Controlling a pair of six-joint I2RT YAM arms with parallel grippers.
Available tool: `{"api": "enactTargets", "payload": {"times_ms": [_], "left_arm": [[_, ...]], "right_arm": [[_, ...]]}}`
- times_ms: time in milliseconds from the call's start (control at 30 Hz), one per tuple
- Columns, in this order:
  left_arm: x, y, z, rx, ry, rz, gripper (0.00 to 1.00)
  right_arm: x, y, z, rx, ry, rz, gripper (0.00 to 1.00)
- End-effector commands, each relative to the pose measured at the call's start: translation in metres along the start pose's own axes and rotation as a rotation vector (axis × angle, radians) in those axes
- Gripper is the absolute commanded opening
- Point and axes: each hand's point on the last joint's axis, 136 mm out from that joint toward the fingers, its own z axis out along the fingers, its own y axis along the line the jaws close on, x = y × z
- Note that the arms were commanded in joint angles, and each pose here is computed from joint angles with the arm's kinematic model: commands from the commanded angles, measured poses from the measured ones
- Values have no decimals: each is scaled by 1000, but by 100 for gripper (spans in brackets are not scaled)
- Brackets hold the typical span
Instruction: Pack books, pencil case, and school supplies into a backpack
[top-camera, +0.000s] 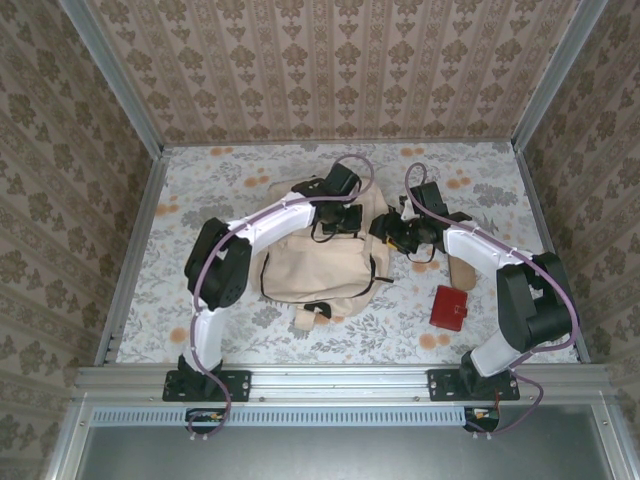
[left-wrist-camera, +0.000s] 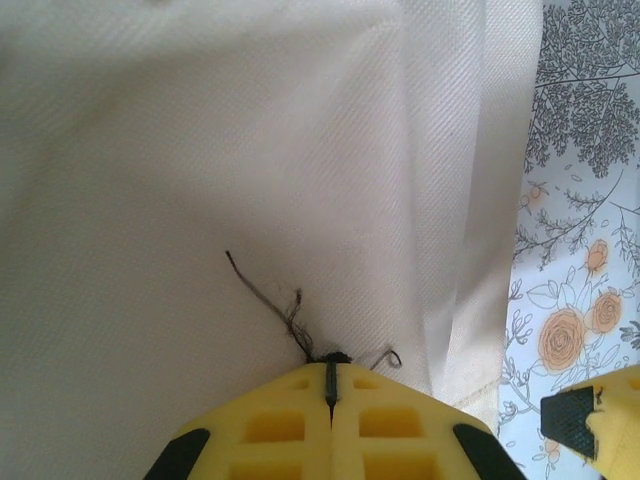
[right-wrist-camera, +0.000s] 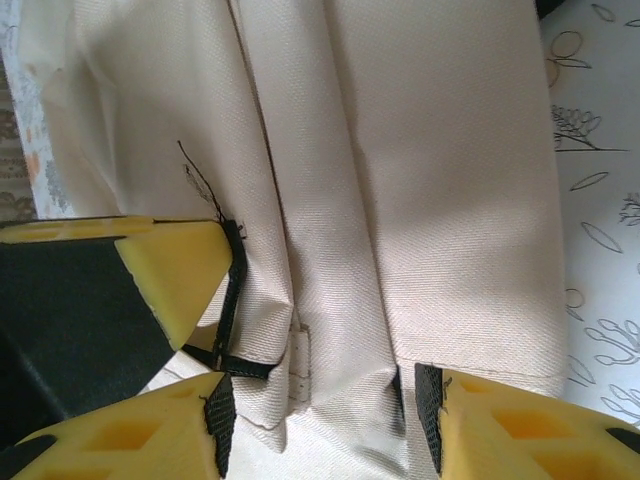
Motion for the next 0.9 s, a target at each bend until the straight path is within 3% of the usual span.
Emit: {"api": "enactTargets", "payload": {"times_ms": [0, 200, 400, 467, 533, 700, 867], "left_arm": [[-13, -5, -39, 29, -85, -7, 0], [-16, -3, -65, 69, -163, -20, 0], [-10, -2, -62, 89, -131, -32, 0], [-5, 0, -55, 76, -93, -40, 17], [0, 4, -46, 47, -59, -47, 27], [4, 9, -26, 13, -10, -56, 33], [0, 5, -13, 22, 8, -50, 33]], "right_arm": [[-6, 18, 1, -77, 11, 13, 55], [-2, 32, 8, -119, 47, 10, 54], [-4, 25, 18, -77, 57, 22, 51], [-3, 22, 21, -62, 64, 26, 50], [-3, 21, 23, -57, 68, 31, 45], [-1, 20, 26, -61, 85, 36, 35], [5, 18, 31, -70, 121, 39, 32]]}}
